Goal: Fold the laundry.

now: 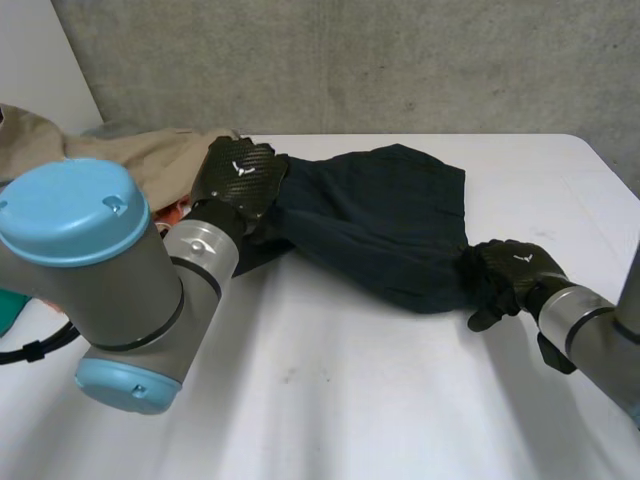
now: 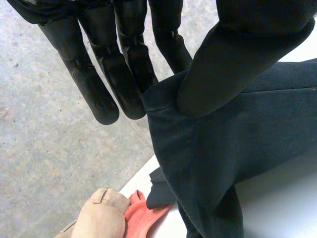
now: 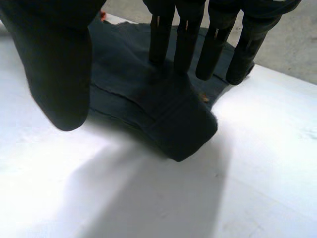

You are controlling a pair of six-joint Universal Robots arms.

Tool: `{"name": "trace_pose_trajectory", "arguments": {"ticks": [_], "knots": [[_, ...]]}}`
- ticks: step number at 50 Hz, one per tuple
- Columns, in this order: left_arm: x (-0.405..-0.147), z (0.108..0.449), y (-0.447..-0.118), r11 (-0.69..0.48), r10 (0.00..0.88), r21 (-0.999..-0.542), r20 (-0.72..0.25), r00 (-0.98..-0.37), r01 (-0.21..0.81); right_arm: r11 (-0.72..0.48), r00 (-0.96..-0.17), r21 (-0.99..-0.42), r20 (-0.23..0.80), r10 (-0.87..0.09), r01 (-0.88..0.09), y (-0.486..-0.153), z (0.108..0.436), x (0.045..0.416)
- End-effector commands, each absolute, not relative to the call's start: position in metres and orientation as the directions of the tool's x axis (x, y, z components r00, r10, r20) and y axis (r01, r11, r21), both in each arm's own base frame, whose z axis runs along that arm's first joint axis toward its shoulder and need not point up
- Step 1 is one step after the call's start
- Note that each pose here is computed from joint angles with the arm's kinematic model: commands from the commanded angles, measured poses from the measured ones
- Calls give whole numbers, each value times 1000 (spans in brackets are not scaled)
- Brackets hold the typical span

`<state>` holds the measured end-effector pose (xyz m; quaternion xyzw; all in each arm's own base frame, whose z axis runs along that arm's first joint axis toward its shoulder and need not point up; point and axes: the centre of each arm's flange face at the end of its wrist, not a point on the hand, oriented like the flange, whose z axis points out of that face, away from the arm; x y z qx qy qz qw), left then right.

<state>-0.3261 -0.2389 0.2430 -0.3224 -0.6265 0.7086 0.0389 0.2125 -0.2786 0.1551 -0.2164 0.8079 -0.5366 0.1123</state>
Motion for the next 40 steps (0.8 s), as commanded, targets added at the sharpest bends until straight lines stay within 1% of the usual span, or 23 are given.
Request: {"name": "trace_pose_trajectory", "arguments": {"ticks": [1,5,8,12,15,16,17,19,20,22,23,24,25,26,27,28,29,30,31,34,37,38,40], "knots": [[-327,251,-242,-206,460,-927,-375,-805,314,267,-884,-910,183,-430,-318,-302,132,222],[-326,247,-240,-180,472,-930,-368,-801,321,241,-870,-900,234,-433,-362,-315,123,227],[-323,246,-237,-148,481,-938,-344,-807,312,246,-871,-898,237,-430,-365,-320,120,228],[-315,245,-232,-86,492,-946,-312,-813,312,237,-866,-896,247,-435,-375,-317,127,226],[-305,251,-224,-61,494,-944,-312,-811,326,186,-847,-894,294,-442,-407,-312,147,226],[-299,252,-217,-41,499,-939,-315,-807,341,143,-830,-885,344,-439,-442,-307,169,222],[-297,252,-213,-32,504,-937,-317,-803,349,125,-818,-879,365,-445,-460,-303,180,221],[-292,252,-206,-12,513,-930,-320,-796,367,104,-788,-861,400,-467,-499,-292,196,219],[-287,251,-198,5,521,-923,-325,-789,384,82,-755,-841,432,-493,-534,-282,210,219],[-282,250,-189,24,532,-912,-336,-777,410,72,-719,-818,456,-526,-571,-272,220,218],[-278,250,-184,35,539,-903,-344,-769,429,70,-671,-781,482,-563,-621,-260,228,217],[-271,248,-172,57,557,-877,-369,-744,478,72,-650,-762,494,-578,-643,-255,230,216],[-263,245,-161,74,577,-845,-396,-714,529,78,-595,-710,520,-613,-700,-243,236,212],[-259,243,-155,84,590,-826,-410,-696,558,78,-549,-663,543,-635,-745,-235,240,206],[-252,237,-142,100,624,-785,-429,-653,611,89,-519,-625,551,-653,-775,-230,241,200],[-249,233,-136,107,642,-765,-434,-632,635,99,-499,-597,554,-666,-796,-226,242,195],[-246,227,-125,113,677,-736,-435,-594,668,124,-464,-542,552,-693,-831,-220,240,185],[-245,225,-119,113,697,-724,-430,-574,680,128,-422,-499,537,-731,-857,-213,238,180],[-246,219,-107,108,738,-708,-413,-533,698,129,-414,-490,533,-738,-862,-212,237,178],[-250,213,-95,97,788,-703,-378,-486,705,118,-390,-472,534,-750,-874,-210,233,177],[-252,210,-96,97,794,-699,-375,-479,709,116,-393,-476,539,-745,-872,-212,232,177],[-255,205,-100,96,800,-690,-375,-468,717,112,-400,-484,548,-735,-868,-217,230,178],[-263,203,-108,89,797,-695,-380,-470,713,109,-415,-498,559,-718,-860,-224,228,179]]}}
